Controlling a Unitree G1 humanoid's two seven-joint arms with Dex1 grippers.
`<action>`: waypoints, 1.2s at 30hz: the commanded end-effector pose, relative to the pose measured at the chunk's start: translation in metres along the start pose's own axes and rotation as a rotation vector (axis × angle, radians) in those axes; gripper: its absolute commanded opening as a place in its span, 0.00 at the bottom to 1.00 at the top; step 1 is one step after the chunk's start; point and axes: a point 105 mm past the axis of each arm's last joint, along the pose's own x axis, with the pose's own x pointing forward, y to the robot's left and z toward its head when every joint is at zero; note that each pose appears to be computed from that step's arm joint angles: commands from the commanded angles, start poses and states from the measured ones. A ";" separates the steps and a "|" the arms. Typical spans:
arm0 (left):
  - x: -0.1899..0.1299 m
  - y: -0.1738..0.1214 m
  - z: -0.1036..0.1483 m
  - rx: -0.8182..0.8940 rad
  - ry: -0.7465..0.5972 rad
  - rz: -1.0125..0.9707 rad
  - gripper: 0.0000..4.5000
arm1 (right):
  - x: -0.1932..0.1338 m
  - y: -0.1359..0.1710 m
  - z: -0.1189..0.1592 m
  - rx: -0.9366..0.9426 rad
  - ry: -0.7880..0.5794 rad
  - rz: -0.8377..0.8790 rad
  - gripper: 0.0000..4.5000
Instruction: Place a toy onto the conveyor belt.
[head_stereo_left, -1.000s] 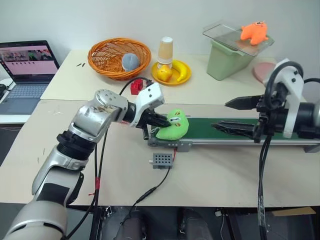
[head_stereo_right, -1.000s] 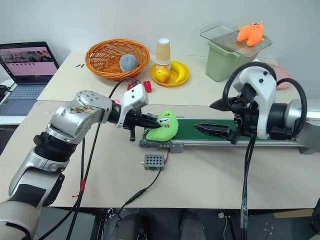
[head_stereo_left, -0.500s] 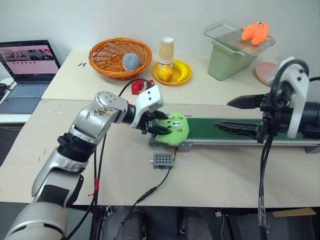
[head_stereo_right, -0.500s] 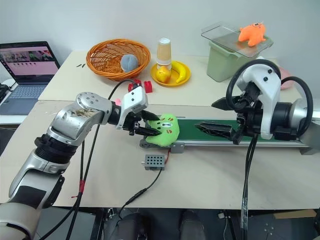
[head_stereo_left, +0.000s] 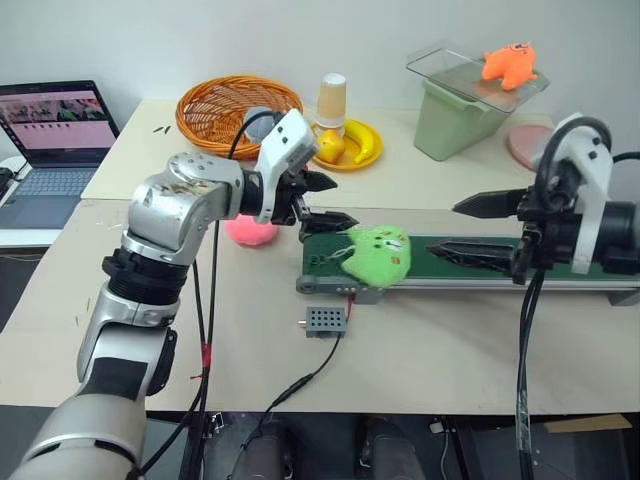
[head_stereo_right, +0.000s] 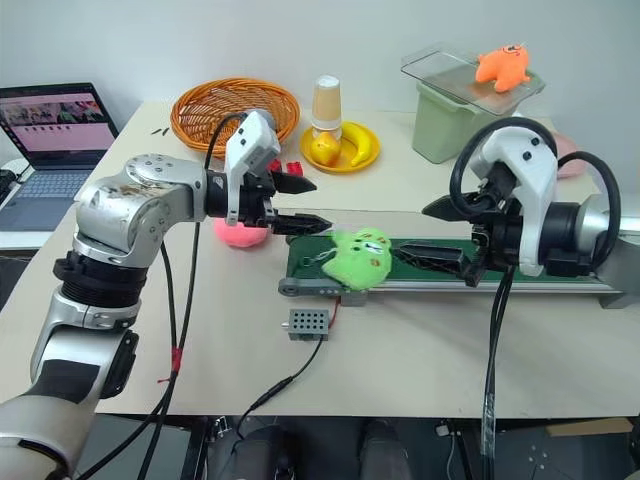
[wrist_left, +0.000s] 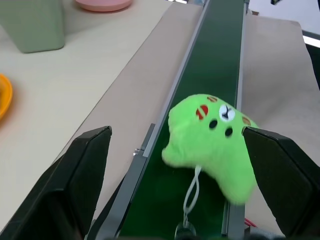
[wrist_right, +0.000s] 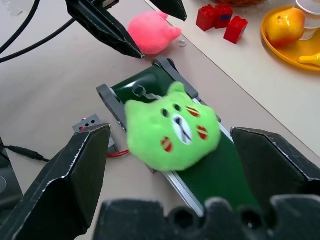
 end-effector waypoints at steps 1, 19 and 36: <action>-0.018 0.005 0.026 0.027 -0.072 0.035 0.99 | -0.007 -0.001 0.014 -0.054 -0.040 -0.014 1.00; -0.112 0.050 -0.037 0.022 0.017 0.446 0.99 | 0.023 0.006 0.023 -0.062 -0.154 0.119 1.00; -0.071 0.105 -0.088 -0.071 0.142 0.661 0.99 | 0.031 -0.001 0.024 -0.054 -0.191 0.100 1.00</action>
